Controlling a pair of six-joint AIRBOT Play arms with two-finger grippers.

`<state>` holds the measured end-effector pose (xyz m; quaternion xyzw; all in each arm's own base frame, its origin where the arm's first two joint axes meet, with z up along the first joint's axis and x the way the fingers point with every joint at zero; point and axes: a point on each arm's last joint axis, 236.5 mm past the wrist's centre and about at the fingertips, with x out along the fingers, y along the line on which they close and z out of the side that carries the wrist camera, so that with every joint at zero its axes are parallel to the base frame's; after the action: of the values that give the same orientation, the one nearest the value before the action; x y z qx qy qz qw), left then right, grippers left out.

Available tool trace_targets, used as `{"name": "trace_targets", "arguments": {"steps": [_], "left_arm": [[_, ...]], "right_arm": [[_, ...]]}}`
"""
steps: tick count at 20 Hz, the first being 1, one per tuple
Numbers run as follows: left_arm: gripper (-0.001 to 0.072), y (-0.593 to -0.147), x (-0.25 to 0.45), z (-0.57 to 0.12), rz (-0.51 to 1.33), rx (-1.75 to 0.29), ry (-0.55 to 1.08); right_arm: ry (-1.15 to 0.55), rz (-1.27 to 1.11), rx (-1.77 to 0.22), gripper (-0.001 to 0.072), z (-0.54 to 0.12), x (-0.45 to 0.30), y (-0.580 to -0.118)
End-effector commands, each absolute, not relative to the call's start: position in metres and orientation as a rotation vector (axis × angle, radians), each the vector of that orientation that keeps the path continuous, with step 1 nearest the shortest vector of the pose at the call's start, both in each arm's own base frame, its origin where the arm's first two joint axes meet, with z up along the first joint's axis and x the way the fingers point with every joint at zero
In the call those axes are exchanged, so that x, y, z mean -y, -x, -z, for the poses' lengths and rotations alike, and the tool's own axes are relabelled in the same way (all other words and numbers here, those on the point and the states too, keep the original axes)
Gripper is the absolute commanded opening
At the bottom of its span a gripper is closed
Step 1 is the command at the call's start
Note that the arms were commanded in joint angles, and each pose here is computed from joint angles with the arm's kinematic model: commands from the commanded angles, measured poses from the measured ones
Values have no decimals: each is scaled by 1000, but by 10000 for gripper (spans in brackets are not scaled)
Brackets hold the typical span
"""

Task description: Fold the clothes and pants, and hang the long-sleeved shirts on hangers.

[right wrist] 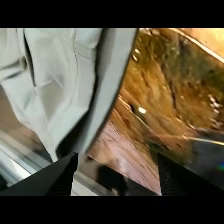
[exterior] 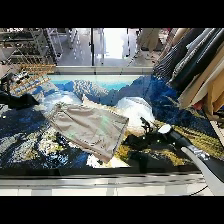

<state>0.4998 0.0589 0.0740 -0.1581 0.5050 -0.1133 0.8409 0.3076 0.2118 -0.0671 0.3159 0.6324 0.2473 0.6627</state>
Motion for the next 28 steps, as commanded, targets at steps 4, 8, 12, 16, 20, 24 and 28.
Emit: {"name": "trace_targets", "arguments": {"steps": [4,8,12,16,20,24,28], "left_arm": [[473,-481,21,-83,430,-1146,300],[223,-477,61,-81,513,-1166,242],[21,-458,101,-53,612,-1279,209],[21,-411,148,20,693,-1461,196],[19,-403,208,80,707,-1456,170],[18,-408,254,97,732,-1400,173],[17,-413,235,59,733,-1358,190]], "right_arm": [[-857,-528,-1290,582,104,-261,-353],[-843,-575,-1237,251,96,-298,-398],[-539,-484,-1306,11,96,-240,-398],[-25,-185,-1389,11,58,-71,-369],[-38,-149,-1250,10,-25,-42,-378],[-148,-373,-1015,9,-103,-162,-423],[-112,-558,-1013,9,-74,-301,-431]]}}
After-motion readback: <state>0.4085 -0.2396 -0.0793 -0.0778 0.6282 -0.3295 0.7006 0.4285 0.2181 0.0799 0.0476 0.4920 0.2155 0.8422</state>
